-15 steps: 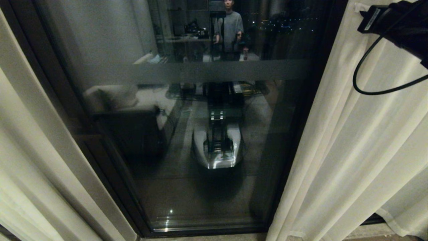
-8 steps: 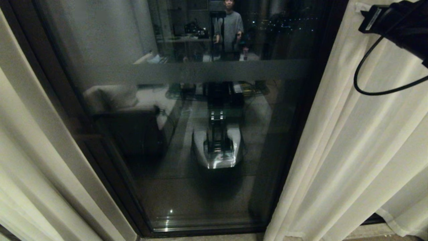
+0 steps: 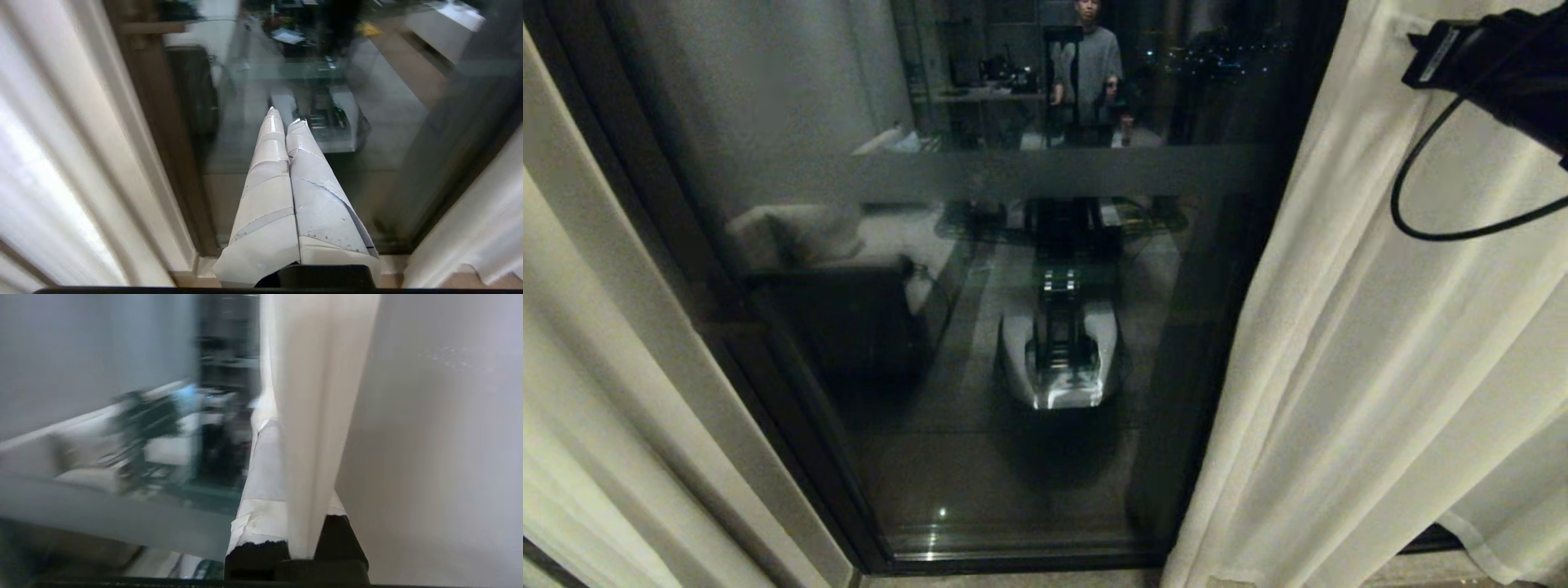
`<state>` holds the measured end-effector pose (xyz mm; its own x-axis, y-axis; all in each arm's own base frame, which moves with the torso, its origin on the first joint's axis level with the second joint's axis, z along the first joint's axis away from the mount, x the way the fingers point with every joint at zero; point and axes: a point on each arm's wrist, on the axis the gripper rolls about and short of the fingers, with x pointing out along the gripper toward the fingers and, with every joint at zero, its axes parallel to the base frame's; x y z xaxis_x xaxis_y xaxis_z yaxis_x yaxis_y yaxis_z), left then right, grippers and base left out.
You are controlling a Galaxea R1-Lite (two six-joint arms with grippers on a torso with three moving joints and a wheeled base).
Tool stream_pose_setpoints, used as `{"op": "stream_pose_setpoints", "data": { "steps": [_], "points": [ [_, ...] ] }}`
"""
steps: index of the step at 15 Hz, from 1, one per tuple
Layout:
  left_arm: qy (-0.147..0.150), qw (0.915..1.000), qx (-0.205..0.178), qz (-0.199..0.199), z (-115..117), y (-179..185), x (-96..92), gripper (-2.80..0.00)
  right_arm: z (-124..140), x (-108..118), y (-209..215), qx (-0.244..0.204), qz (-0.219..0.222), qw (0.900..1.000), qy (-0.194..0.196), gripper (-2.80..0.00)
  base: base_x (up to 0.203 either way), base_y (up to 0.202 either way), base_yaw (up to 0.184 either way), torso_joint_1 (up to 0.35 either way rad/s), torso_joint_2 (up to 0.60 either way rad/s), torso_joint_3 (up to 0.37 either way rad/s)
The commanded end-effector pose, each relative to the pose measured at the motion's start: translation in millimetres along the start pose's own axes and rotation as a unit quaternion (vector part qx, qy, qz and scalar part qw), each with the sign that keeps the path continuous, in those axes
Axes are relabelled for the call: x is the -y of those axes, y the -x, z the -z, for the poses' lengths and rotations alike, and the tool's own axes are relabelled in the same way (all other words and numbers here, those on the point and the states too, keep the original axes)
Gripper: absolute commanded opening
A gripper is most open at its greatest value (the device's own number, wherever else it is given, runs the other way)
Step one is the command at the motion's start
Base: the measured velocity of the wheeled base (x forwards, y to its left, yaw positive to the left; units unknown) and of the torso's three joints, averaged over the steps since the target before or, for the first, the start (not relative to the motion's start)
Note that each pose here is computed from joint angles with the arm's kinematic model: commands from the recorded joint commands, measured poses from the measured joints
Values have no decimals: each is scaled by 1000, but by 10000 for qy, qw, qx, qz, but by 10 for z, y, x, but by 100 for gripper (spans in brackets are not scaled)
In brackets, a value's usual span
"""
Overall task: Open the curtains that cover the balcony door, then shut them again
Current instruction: Pull the inner curtains open on both sides
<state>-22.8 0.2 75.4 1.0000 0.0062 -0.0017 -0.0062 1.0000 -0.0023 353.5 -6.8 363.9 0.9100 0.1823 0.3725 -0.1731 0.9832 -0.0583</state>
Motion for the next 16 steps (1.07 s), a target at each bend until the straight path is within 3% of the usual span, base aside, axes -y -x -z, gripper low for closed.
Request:
{"op": "stream_pose_setpoints", "data": {
  "steps": [1,11,16],
  "points": [
    [4,10000,1,0,0,0,0,-280,-12,-13,25,-14,-15,10000,-8,-280,0,-196,-4,5,2,2],
    [4,10000,1,8,0,0,0,-280,8,90,18,33,120,9999,56,-280,0,-191,2,3,2,3],
    [4,10000,1,0,0,0,0,-280,23,220,35,80,412,9990,126,-280,0,-190,3,2,1,2]
  ]
}}
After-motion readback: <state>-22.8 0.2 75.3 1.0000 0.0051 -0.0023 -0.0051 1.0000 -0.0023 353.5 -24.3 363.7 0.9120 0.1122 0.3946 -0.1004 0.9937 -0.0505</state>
